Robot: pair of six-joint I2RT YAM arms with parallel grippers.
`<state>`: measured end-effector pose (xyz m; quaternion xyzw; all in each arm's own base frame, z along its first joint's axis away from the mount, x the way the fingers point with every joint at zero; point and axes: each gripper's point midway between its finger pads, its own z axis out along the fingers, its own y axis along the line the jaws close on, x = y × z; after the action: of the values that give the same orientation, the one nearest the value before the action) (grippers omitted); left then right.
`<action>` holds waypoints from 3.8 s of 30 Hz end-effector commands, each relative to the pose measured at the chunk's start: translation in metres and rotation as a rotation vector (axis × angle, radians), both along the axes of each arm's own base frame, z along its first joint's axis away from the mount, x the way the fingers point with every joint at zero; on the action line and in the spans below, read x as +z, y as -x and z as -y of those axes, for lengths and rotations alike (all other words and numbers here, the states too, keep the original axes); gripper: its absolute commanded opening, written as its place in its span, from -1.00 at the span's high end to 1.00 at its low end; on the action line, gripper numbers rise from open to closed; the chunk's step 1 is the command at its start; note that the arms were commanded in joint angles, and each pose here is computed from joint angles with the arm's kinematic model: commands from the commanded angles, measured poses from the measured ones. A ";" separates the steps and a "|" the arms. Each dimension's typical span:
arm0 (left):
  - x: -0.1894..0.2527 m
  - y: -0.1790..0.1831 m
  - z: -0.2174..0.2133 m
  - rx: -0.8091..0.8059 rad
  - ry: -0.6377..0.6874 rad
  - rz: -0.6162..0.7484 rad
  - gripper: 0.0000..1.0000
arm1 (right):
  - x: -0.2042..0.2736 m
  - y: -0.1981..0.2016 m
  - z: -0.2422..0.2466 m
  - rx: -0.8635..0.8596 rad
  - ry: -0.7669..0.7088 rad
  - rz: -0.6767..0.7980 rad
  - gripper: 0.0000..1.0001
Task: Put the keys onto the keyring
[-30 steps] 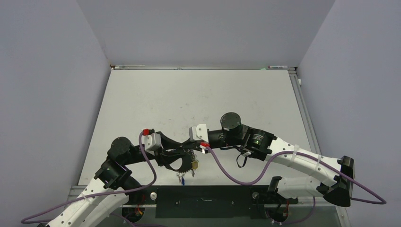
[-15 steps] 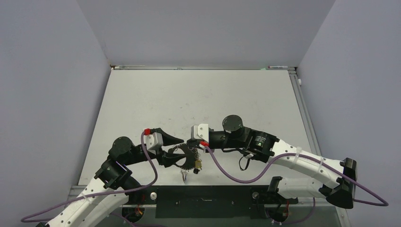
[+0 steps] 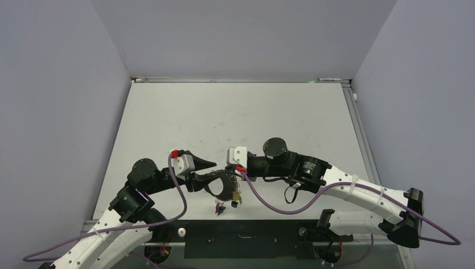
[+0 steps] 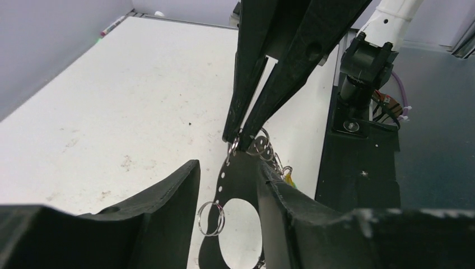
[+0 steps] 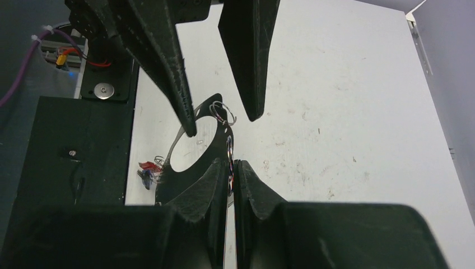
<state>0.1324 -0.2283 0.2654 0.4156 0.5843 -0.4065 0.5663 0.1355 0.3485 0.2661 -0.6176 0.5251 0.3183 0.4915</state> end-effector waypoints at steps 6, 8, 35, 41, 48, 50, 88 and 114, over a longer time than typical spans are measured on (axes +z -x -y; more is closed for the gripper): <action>0.017 -0.001 0.006 -0.022 -0.084 0.081 0.28 | 0.020 0.000 -0.004 -0.003 -0.058 0.023 0.90; 0.011 0.000 0.011 -0.046 -0.118 0.079 0.33 | 0.021 0.002 -0.005 0.003 -0.058 0.022 0.90; 0.006 0.002 0.022 -0.075 -0.191 0.120 0.66 | 0.015 0.013 -0.007 0.039 -0.015 0.018 0.90; 0.009 0.004 0.024 -0.086 -0.171 0.116 0.68 | 0.011 0.014 -0.008 0.043 -0.002 0.014 0.90; 0.007 0.003 0.024 -0.084 -0.182 0.119 1.00 | 0.009 0.014 -0.009 0.045 0.008 0.012 0.90; 0.006 0.003 0.023 -0.082 -0.185 0.119 1.00 | 0.009 0.014 -0.009 0.044 0.007 0.012 0.90; 0.080 0.043 -0.010 -0.149 0.319 0.327 1.00 | 0.093 0.032 0.005 0.159 -0.345 0.072 0.03; 0.077 0.044 -0.013 -0.133 0.304 0.343 1.00 | 0.081 0.047 -0.022 0.339 -0.281 -0.021 0.48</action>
<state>0.0914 -0.2202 0.3224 0.4306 0.4130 -0.4598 0.6577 0.0919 0.3670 0.3206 -0.6216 0.4046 0.4602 0.4880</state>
